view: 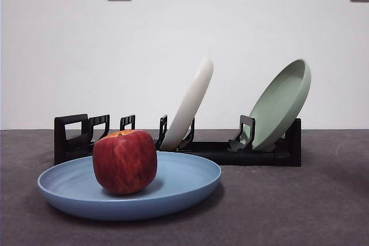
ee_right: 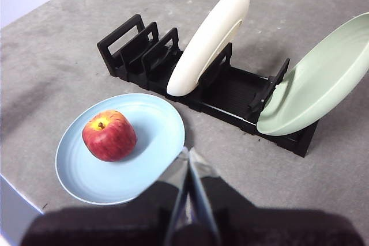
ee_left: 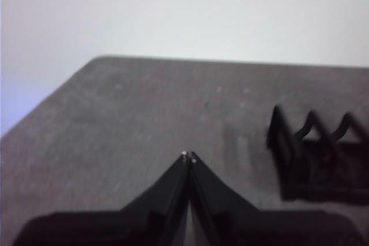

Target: Take the blue plate from the plate rack,put the plate on the table,take the apple from the table,put the apple in the plate

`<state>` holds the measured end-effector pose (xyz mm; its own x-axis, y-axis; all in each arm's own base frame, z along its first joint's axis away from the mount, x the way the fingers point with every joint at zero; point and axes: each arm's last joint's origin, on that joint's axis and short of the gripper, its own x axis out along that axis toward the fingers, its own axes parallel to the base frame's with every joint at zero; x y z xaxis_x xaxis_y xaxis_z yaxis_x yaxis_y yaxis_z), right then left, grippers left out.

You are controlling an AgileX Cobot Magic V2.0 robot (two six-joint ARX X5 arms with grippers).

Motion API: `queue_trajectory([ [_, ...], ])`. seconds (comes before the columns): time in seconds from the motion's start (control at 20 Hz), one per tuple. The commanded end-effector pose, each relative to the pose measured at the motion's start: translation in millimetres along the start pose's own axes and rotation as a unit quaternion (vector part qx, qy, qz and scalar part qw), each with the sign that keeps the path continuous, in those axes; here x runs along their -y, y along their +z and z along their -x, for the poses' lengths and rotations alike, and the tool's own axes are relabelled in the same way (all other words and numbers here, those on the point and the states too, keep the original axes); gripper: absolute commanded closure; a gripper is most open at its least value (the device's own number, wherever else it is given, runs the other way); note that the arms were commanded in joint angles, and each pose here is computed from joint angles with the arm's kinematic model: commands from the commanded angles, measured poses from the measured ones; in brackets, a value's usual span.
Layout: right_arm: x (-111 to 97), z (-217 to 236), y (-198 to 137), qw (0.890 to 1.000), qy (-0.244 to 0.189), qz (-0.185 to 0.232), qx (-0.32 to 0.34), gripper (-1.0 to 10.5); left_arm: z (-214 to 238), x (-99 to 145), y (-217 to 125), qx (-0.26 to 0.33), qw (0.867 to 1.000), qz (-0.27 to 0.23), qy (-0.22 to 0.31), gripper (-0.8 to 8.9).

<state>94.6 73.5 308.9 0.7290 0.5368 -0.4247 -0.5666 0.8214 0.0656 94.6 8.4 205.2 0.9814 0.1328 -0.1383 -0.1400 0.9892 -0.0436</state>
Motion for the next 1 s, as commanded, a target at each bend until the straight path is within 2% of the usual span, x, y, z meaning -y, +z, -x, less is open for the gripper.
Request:
queue_trajectory([
  [0.05,0.0,-1.1,-1.4,1.000,-0.001,-0.005,-0.001,9.6,-4.0,-2.3,-19.4,-0.002,1.000,0.001,0.001,8.15],
  [0.4,0.0,-1.1,-1.4,1.000,-0.001,-0.005,-0.001,9.6,-9.5,-4.8,-56.6,-0.017,1.000,-0.001,0.005,8.15],
  [1.0,0.0,-1.1,-1.4,1.000,-0.001,-0.005,-0.001,9.6,-9.3,-4.1,-57.6,-0.022,1.000,0.004,-0.007,8.15],
])
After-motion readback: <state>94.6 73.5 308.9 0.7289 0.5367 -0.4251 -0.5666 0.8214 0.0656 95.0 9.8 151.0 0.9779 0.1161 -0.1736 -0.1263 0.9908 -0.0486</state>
